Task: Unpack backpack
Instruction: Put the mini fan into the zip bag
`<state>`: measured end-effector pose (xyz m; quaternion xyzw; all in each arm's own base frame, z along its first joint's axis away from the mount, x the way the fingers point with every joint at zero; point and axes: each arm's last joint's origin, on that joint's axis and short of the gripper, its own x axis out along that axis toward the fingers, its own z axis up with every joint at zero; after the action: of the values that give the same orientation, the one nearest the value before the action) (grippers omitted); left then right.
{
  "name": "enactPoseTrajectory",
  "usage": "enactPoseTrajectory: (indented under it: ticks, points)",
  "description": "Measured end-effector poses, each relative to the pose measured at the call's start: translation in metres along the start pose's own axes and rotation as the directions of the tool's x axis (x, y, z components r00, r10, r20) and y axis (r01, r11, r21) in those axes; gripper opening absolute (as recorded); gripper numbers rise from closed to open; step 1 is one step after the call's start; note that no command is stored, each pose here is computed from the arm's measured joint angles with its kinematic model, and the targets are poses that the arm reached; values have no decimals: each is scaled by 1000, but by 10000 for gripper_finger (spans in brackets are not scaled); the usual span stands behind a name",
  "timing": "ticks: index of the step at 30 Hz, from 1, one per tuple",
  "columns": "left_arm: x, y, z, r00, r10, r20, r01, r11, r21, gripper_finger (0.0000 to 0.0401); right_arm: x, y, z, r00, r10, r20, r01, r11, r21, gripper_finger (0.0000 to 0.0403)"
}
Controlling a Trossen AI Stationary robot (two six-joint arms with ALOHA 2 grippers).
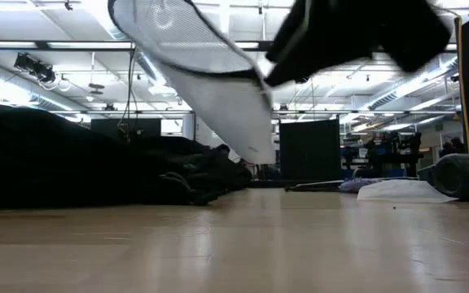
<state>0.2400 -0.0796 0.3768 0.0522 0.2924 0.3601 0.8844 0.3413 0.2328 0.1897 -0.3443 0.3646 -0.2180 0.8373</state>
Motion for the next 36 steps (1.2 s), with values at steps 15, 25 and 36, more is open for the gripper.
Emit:
enactPoseTrajectory:
  ticks: [15, 25, 36]
  points:
    - [6, 1, 3, 999, -38, -32, 37, 999, -38, 0, 62, -12, -22, 964, -251, -82, 260, 957, 125, 285]
    - [5, 0, -1, 986, -118, -113, 121, 992, 22, 0, 85, -29, -25, 937, -324, -130, 340, 931, 135, 160]
    - [3, 17, -20, 955, -11, -296, 88, 965, 247, 0, 66, -34, -17, 964, -230, -135, 250, 955, 159, 2]
